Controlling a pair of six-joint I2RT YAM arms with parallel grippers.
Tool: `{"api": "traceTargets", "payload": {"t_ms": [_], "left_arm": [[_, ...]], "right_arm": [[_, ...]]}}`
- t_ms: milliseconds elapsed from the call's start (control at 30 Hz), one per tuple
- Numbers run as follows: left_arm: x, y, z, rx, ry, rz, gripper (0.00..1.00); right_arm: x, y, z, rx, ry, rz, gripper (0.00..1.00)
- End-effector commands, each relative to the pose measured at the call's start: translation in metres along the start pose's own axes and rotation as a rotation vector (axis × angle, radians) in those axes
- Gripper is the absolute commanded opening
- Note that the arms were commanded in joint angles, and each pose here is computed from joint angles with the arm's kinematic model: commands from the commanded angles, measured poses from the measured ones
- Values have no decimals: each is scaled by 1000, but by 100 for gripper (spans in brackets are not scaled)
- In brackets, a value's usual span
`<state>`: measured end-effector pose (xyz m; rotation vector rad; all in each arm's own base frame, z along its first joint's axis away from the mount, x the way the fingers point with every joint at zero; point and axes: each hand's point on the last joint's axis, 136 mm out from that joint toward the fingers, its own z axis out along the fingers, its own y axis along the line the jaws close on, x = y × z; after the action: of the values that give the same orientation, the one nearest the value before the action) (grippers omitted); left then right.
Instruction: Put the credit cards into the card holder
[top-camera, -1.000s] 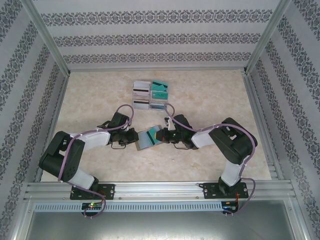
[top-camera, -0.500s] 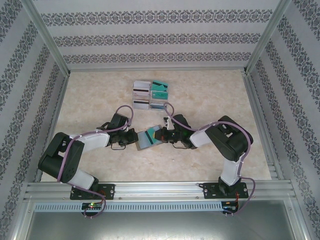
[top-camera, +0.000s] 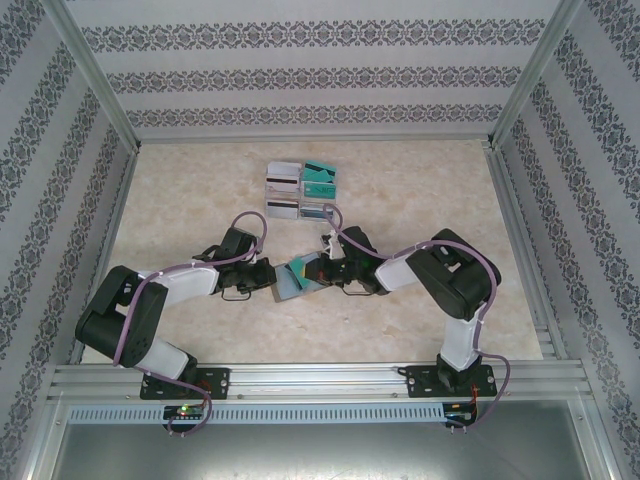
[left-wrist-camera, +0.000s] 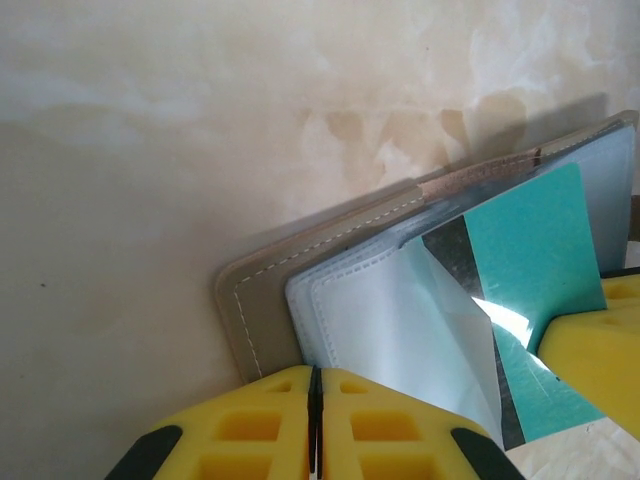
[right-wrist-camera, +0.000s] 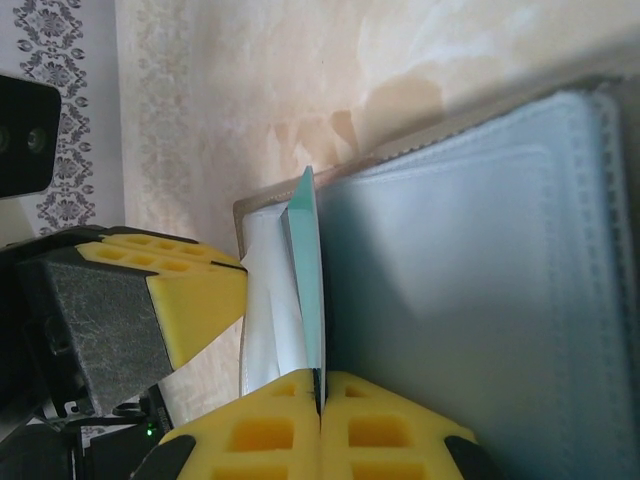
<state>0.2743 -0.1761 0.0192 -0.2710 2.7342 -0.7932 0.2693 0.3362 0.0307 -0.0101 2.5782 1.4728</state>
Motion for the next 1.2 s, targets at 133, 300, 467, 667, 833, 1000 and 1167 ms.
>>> {"api": "traceTargets", "payload": {"t_ms": [133, 300, 467, 667, 833, 1000, 1167], "left_arm": [[34, 19, 4, -65, 108, -8, 11], [33, 19, 3, -66, 97, -5, 11], [32, 19, 2, -65, 91, -7, 11], [32, 21, 0, -76, 81, -6, 10], [32, 22, -1, -76, 77, -10, 10], [32, 21, 0, -75, 82, -8, 10], [34, 21, 0, -66, 80, -14, 10]], "right_arm": [[31, -11, 14, 70, 145, 26, 0], [30, -10, 9, 119, 151, -6, 5], [31, -11, -5, 205, 159, -50, 32], [21, 1, -23, 296, 160, -153, 42], [14, 7, -34, 357, 161, -218, 43], [14, 9, -22, 339, 182, -215, 42], [26, 3, -7, 352, 227, -206, 43]]}}
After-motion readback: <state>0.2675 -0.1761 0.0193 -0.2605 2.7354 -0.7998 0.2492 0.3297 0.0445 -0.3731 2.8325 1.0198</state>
